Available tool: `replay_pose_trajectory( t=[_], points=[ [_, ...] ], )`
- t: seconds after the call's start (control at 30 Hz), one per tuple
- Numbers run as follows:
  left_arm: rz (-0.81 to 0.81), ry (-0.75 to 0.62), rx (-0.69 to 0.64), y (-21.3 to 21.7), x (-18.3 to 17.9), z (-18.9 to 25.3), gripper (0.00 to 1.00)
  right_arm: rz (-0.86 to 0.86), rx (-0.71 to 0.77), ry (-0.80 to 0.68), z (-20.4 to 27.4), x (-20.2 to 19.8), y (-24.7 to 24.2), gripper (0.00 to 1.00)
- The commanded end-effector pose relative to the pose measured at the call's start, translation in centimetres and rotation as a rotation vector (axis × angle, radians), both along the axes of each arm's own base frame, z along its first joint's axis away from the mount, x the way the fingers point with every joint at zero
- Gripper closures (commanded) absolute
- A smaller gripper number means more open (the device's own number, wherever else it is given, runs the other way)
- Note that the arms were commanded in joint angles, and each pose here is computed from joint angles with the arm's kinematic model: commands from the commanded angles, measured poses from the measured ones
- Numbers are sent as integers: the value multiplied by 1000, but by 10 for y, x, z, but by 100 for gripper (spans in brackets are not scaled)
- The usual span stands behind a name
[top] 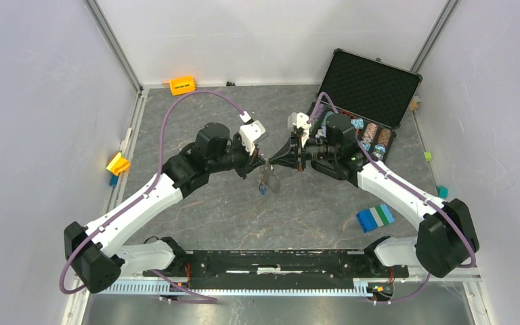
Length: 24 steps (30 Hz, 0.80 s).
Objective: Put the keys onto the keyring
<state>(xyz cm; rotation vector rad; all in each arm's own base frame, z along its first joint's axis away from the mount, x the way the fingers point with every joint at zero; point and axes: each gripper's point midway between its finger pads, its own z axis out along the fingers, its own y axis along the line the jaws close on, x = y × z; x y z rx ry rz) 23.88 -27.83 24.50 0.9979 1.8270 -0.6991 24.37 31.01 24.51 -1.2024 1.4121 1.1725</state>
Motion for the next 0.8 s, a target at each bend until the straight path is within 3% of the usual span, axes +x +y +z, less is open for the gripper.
replay_pose_trajectory(
  t=[0.0, 0.77],
  points=[
    [17, -99, -43, 0, 8, 25, 98, -12, 32, -100, 31, 2, -1, 100],
    [26, -77, -19, -5, 13, 15, 98, -56, 56, -39, 38, 13, 4, 100]
  ],
)
